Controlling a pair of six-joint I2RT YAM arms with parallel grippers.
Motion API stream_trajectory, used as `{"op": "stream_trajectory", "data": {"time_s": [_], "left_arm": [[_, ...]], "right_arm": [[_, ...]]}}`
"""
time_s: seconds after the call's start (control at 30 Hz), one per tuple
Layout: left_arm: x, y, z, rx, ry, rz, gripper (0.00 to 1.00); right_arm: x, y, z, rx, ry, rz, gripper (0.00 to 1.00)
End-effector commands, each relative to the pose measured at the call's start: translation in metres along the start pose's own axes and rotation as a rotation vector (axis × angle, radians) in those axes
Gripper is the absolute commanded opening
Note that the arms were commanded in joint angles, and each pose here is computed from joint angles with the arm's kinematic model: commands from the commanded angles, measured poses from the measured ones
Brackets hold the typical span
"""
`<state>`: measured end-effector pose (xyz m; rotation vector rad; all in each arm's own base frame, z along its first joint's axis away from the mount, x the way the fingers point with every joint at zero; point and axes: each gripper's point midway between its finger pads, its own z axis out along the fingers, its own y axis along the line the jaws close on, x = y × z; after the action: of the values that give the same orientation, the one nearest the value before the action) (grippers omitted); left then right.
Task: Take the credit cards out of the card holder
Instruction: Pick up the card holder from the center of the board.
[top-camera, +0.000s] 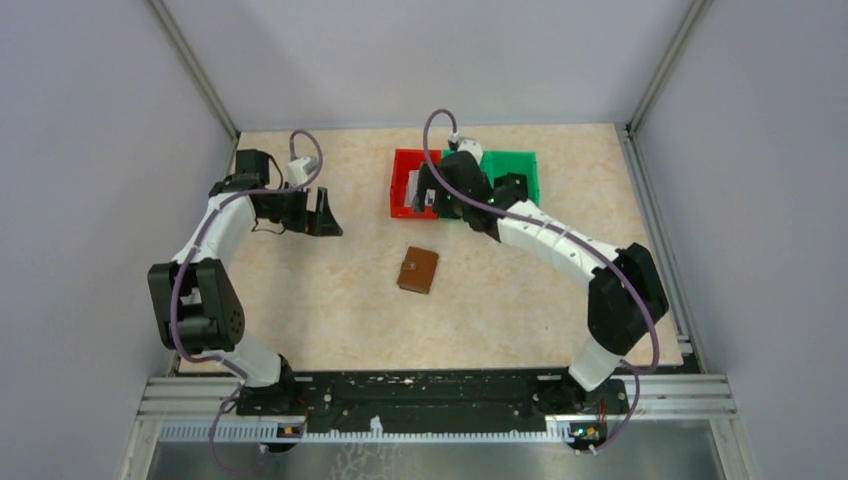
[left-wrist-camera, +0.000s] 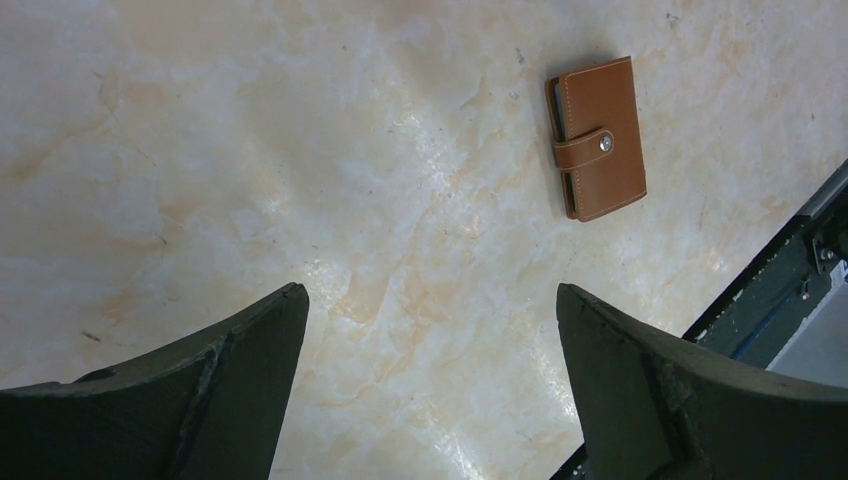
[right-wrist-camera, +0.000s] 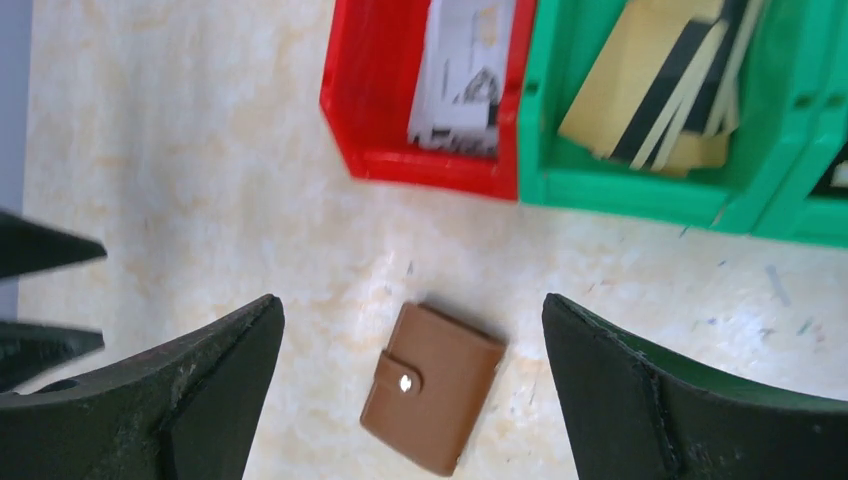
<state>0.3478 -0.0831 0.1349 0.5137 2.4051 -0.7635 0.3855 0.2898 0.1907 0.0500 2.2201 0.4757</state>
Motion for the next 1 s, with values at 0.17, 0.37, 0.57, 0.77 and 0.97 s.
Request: {"op": "stream_trajectory", "data": {"time_s": [0.17,0.37,0.57,0.77,0.97], "left_arm": [[-0.011,-0.020,-0.018,0.030,-0.020,0.028,0.99],[-0.017,-0.025,-0.026,0.022,-0.041,0.043,0.99],[-0.020,-0.029,-0.027,0.035,-0.051,0.030,0.99],[-0.025,-0.033,-0.031,0.045,-0.065,0.033,0.99],[-0.023,-0.034,-0.033,0.041,-0.067,0.034,0.99]], "right_arm": [[0.132,0.001,-0.004,-0.076,0.239,0.031,0.99],[0.157,-0.004,-0.002,-0.068,0.285,0.035,0.99],[0.171,0.007,0.007,-0.069,0.309,0.009,0.99],[0.180,0.016,0.023,0.014,0.322,-0.080,0.99],[0.183,0.021,0.033,0.085,0.302,-0.177,0.99]]}}
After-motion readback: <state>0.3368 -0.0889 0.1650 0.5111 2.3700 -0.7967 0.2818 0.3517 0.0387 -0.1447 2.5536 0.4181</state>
